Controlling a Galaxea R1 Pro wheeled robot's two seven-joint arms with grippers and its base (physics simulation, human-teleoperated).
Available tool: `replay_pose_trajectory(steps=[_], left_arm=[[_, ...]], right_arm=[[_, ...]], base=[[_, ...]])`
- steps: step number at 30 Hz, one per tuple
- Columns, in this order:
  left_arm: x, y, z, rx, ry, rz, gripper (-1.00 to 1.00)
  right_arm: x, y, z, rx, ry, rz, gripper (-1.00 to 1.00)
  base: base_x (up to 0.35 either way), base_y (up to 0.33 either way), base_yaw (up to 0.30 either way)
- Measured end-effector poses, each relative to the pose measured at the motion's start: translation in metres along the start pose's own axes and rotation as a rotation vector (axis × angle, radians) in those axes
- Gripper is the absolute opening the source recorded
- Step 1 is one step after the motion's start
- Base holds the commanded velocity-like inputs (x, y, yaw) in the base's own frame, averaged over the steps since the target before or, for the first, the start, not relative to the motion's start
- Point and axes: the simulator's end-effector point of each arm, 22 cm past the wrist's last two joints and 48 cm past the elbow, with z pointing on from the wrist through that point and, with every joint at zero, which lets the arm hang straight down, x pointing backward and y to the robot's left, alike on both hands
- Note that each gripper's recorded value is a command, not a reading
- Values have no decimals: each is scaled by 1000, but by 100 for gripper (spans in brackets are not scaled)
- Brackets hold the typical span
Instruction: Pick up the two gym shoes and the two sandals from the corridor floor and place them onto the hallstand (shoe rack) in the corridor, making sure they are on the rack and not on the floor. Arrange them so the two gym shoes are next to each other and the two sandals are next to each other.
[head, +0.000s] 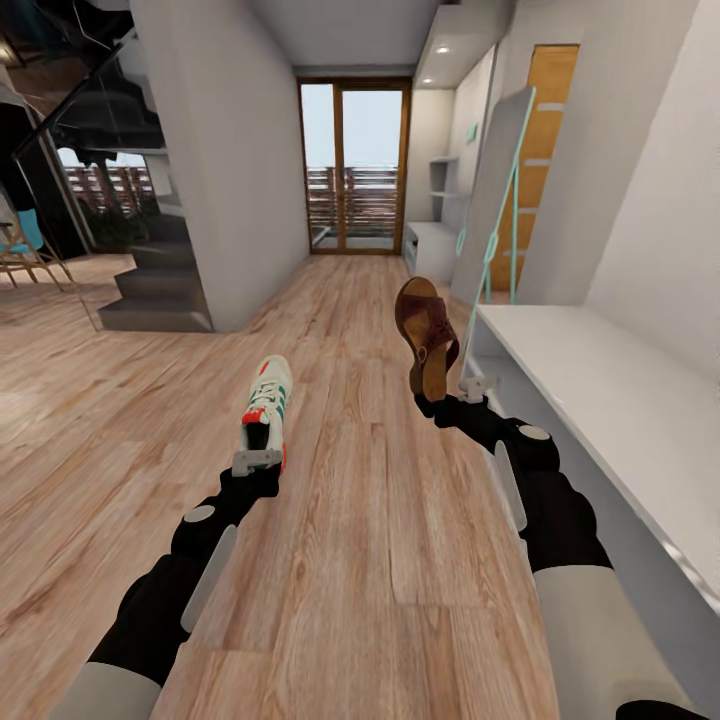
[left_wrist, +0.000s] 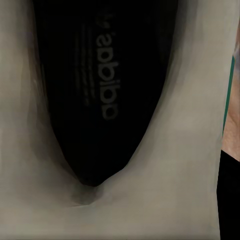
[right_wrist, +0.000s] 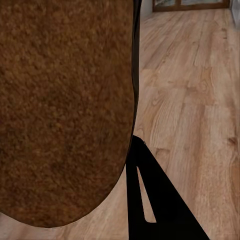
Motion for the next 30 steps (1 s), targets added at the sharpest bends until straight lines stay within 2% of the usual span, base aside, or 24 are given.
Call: replay_pose_trajectory(steps=[16,30], left_arm=[[-52,-6,-28,6,-91,7,-100],[-65,-7,-35,7,-115,9,-100]], right_arm=[[-59,13,-29,-3,-86,-32,-100],[-73,16,-37,-3,-107,-41,-100]], base=[[0,0,0],[0,0,0]])
